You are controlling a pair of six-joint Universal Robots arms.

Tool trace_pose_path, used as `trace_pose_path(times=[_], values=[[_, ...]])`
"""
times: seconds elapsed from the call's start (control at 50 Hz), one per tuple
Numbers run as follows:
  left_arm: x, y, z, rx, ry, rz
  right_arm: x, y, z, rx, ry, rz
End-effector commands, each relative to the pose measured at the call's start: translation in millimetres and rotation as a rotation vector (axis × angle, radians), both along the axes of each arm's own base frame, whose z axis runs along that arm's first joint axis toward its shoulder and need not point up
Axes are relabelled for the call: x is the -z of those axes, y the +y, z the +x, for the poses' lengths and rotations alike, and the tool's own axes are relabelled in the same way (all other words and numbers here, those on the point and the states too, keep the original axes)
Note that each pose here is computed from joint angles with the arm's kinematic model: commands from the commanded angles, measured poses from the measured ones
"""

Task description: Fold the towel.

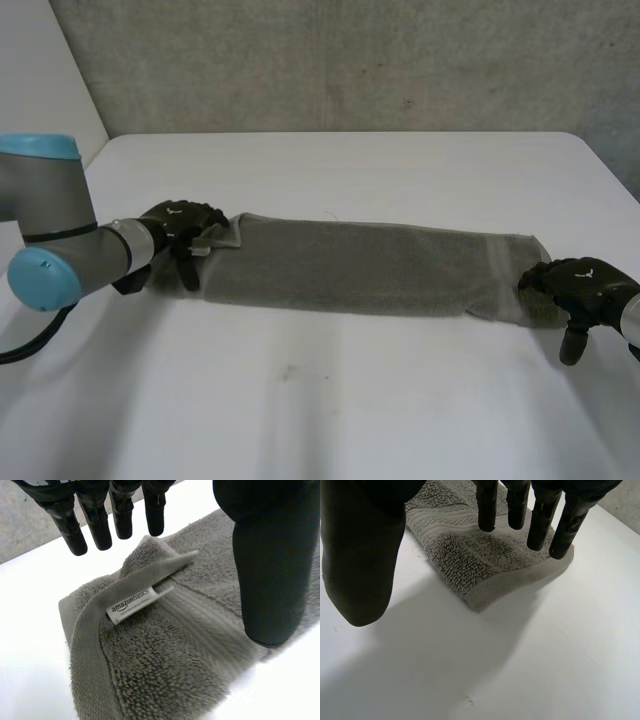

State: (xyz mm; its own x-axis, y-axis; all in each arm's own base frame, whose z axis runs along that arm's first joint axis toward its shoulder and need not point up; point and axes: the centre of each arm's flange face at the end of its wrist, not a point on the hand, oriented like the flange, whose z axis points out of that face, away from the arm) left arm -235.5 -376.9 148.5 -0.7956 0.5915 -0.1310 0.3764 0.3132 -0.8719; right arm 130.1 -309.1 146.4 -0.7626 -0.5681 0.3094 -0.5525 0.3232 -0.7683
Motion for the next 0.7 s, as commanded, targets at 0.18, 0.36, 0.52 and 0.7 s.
trace_pose_path(times=[0.18, 0.36, 0.52, 0.7], values=[[4.4, 24.5, 1.8, 0.017, -0.008, 0.038, -0.1, -0.2, 0.4, -0.004, 0.004, -0.004], [17.4, 6.5, -0.5, 0.009, -0.007, 0.029, -0.1, -0.2, 0.4, -0.004, 0.004, -0.004], [6.0, -21.6, -2.2, -0.014, 0.018, -0.058, 0.2, 0.4, 0.4, -0.004, 0.003, -0.001], [-5.6, -34.7, 4.6, -0.148, 0.161, -0.05, 0.7, 0.9, 0.5, -0.004, 0.003, 0.001]])
